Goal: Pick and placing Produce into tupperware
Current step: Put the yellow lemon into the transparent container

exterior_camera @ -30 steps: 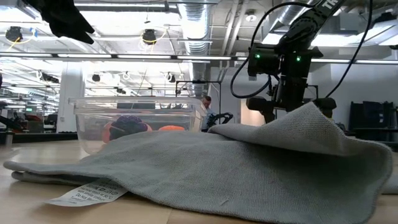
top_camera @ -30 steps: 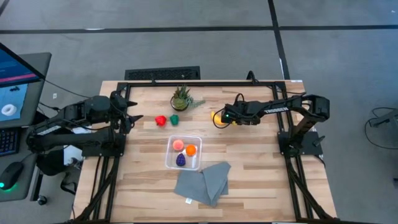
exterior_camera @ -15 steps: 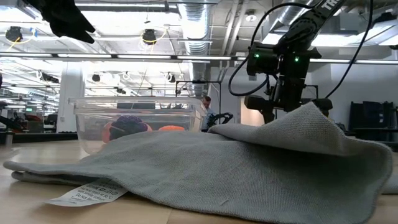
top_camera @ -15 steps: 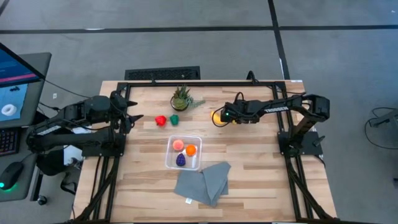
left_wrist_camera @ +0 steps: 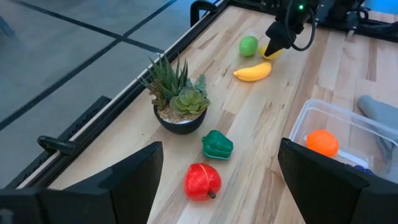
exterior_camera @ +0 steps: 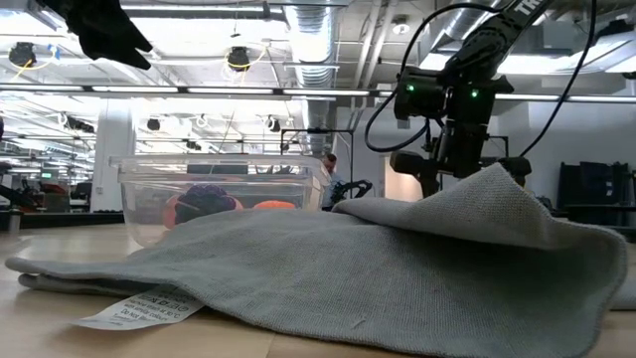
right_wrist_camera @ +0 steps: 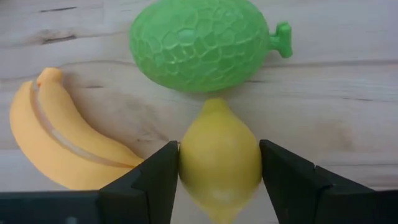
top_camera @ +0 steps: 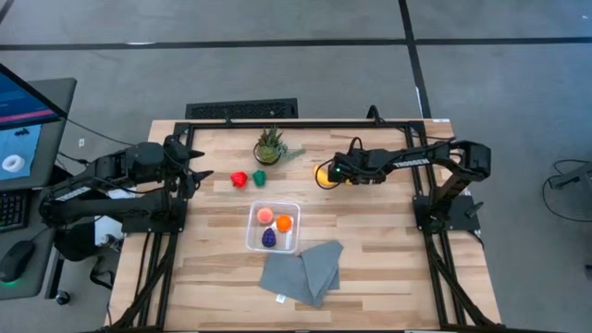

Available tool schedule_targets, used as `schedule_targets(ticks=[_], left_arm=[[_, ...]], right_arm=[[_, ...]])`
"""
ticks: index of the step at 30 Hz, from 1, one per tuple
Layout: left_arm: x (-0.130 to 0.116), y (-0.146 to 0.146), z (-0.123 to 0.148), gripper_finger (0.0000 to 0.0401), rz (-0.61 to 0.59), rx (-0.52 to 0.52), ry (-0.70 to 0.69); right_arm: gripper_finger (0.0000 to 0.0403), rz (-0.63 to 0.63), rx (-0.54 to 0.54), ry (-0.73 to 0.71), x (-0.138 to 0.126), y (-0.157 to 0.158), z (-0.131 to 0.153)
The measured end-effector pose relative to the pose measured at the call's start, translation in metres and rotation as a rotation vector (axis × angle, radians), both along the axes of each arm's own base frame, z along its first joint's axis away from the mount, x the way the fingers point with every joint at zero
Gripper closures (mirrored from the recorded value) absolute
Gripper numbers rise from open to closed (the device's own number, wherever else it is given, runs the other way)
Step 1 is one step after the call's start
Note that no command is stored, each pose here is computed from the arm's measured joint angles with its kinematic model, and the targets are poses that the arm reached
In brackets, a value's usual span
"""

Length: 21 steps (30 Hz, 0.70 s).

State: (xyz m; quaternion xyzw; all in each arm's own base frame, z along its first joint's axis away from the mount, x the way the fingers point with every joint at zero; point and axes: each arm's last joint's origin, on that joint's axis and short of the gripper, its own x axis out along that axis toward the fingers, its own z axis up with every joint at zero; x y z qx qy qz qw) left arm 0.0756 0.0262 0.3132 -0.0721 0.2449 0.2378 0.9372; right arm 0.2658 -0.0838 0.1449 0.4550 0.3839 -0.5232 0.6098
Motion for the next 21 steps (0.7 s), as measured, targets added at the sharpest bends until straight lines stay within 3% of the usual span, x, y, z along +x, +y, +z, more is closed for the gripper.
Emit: schedule_targets(ticks=[21], left_arm=[[0.000,0.000,0.000,0.0095,0.002,-0.003,-0.002]], right_arm=[[0.0178,0.084,0.007,0.027,0.004,0.024,0.000]])
